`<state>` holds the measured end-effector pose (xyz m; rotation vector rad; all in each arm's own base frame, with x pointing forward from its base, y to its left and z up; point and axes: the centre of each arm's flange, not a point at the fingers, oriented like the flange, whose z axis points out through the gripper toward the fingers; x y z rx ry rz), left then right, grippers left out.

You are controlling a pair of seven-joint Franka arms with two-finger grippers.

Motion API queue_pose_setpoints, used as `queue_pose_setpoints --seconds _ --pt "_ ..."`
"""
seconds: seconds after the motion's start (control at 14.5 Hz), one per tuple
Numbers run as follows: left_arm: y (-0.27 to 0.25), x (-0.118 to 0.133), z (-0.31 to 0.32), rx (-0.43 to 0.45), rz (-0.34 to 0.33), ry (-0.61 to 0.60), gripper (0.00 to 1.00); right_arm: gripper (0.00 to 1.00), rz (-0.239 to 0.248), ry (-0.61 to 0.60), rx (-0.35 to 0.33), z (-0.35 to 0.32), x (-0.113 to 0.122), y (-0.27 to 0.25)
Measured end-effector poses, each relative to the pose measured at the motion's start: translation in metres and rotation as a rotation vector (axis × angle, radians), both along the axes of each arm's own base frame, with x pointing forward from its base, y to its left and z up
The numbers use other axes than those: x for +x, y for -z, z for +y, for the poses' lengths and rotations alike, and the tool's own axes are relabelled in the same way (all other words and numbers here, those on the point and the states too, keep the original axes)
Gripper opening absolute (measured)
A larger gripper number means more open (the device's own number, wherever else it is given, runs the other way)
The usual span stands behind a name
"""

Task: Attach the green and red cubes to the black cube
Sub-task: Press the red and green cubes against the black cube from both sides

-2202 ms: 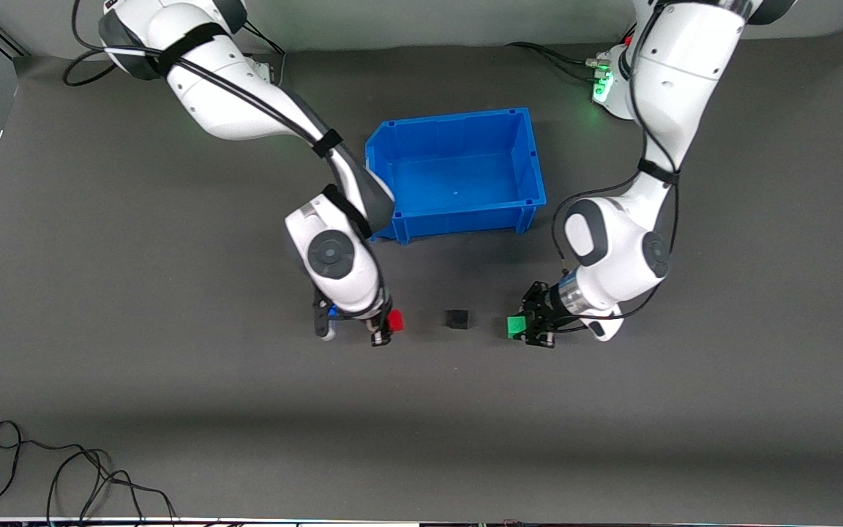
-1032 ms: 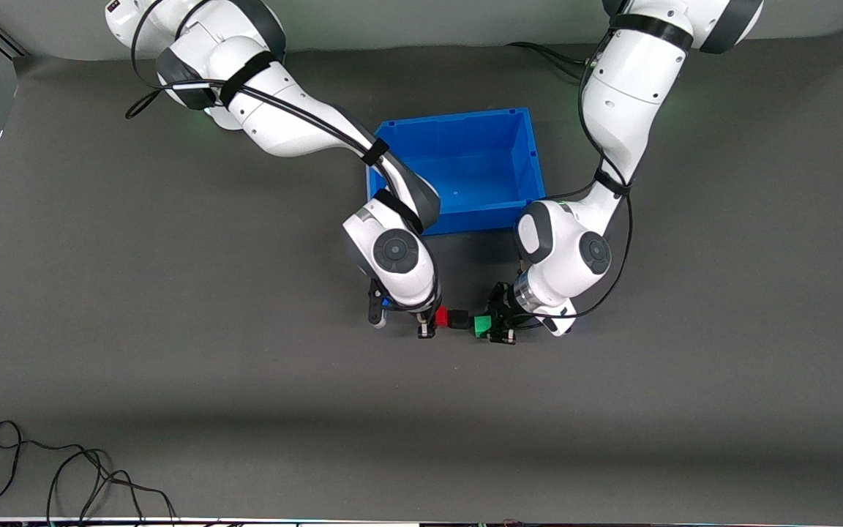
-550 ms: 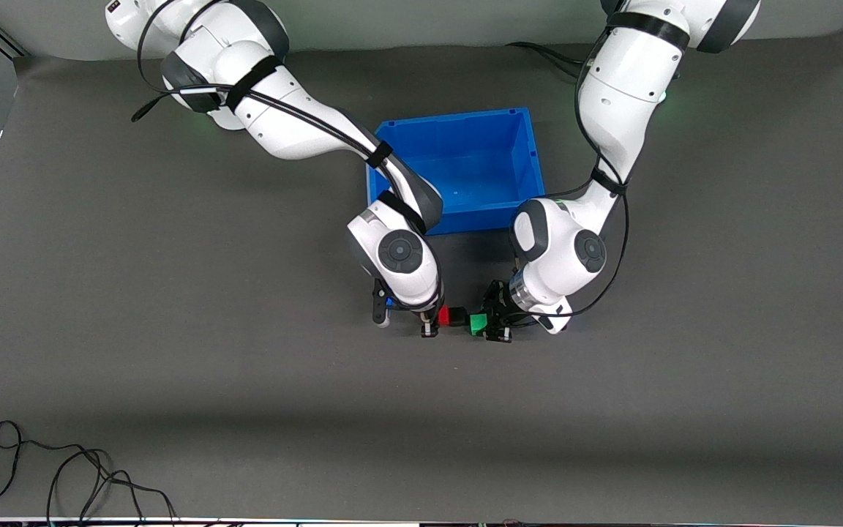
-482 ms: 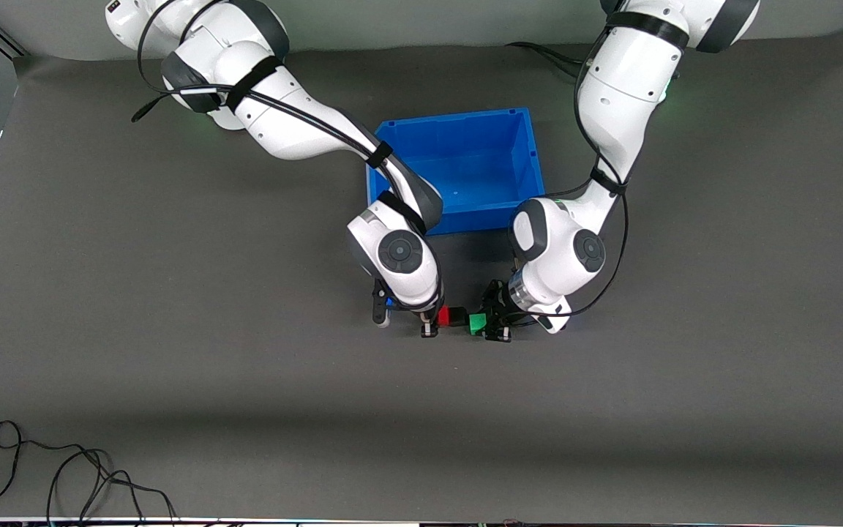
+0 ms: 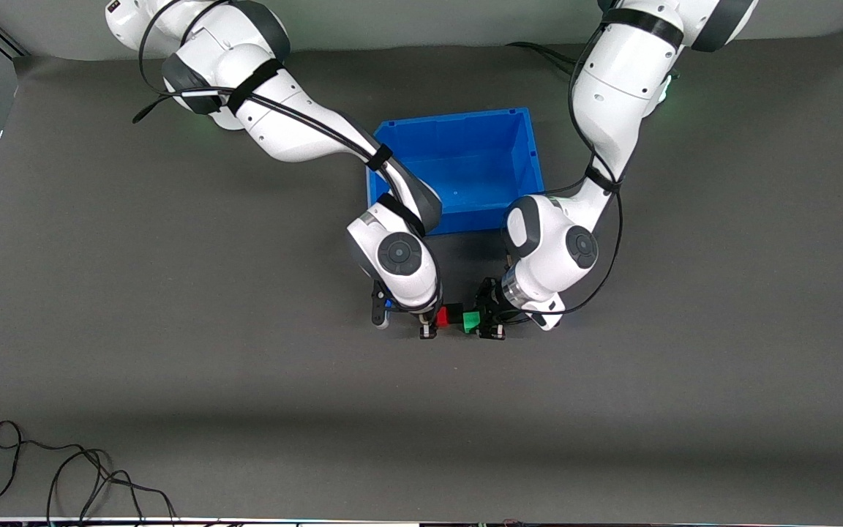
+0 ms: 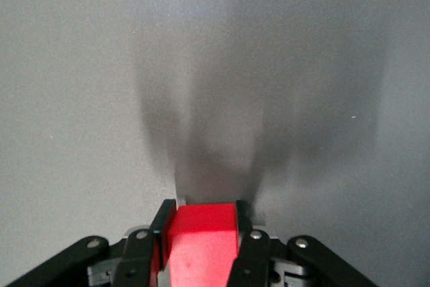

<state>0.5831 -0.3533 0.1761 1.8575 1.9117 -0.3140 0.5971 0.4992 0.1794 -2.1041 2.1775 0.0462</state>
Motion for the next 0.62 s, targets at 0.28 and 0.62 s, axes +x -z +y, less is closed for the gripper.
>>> queue_pose_setpoints --seconds 0.28,0.62 --pt "-0.0003 0.0003 -0.0001 -0.001 0.003 -0.007 0.37 0.40 0.000 0.000 0.000 0.0000 -0.0001 0.0015" --pt "-0.0023 0.0005 -0.0028 -0.009 0.013 -0.030 0.52 0.79 -0.013 -0.002 0.012 0.0030 0.0007 -0.0023"
